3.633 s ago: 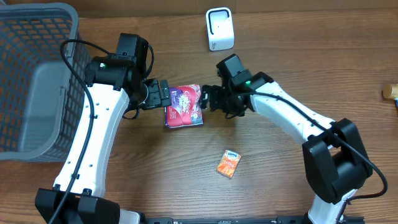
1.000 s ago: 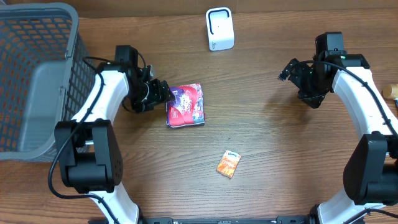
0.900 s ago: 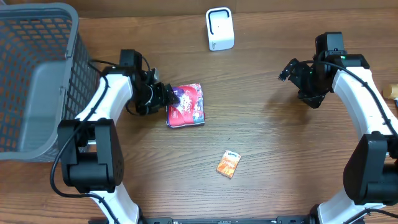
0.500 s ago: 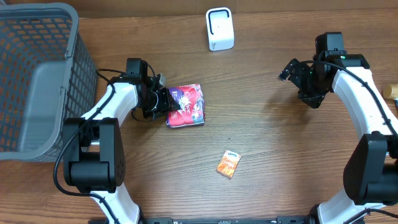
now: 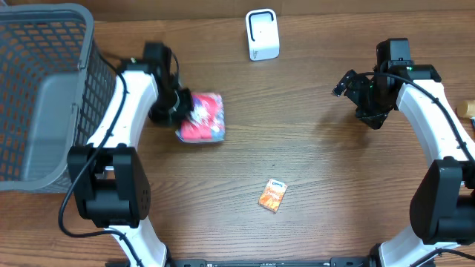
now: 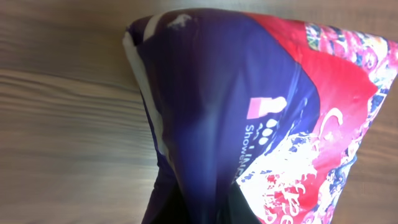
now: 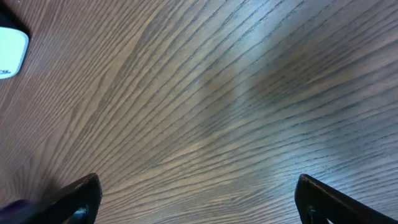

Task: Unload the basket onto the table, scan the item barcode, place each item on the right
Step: 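Lower the left gripper onto the Carefree pack and grasp it, then lift the Carefree pack with the left gripper toward the scanner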

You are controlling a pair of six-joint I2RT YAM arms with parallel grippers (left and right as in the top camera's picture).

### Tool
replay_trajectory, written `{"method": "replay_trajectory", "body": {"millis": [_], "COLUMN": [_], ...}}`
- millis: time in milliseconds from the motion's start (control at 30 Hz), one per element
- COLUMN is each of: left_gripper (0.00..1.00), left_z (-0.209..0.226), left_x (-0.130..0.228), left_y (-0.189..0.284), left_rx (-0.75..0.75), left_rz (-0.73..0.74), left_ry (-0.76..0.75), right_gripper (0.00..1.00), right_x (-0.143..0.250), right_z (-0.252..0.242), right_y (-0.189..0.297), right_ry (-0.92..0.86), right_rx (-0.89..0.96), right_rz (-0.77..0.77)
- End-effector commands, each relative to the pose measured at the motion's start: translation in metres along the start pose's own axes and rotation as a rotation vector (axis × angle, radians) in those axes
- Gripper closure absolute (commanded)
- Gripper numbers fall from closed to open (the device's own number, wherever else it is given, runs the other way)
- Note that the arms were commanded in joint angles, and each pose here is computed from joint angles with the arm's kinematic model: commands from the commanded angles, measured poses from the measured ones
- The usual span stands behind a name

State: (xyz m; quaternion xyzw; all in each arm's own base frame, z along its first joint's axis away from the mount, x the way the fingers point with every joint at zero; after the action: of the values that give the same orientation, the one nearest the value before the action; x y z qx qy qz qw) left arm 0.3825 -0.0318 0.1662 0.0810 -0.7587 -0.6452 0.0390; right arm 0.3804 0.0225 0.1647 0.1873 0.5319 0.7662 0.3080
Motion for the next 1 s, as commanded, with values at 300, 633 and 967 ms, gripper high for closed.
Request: {"method": "replay_trajectory", "body": {"millis": [300,633,967], "left_gripper": [0.96,0.96,0.96], "left_z": [-0.022,-0.065,-0.079], "left_x": [0.001,0.028,0.045], "left_y": [0.068,0.052,-0.008], "left_rx": [-0.722,-0.895,-1.025], "left_rz": [-0.284,-0.395,-0.282], "left_ry": [-0.042,-0.091,-0.195], "right_gripper": [0.00,0.00,0.00], "right_x": [-0.002,-0.002,-0.002], "right_z": [0.005,0.005,0.005], "right_y": [0.011,0.011,0.011], "right_ry": [0.005,0.005,0.005], "right_rx": [-0.021,-0.021,-0.021], "right_rz": [-0.028,-0.028,-0.028]}}
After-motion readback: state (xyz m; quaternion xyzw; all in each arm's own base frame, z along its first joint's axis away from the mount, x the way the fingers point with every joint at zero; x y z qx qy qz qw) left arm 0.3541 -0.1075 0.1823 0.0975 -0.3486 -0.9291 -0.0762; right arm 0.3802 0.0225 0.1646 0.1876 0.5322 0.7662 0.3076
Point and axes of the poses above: each gripper's point midway between its finger pads, its own y axis back along the fingers, its own z axis along the line the jaws close on, x = y × z, the point moved 7 cm from there along y, back along the fingers, and after that the axes turned 4 degrees about -y, right-handed, at the moved point
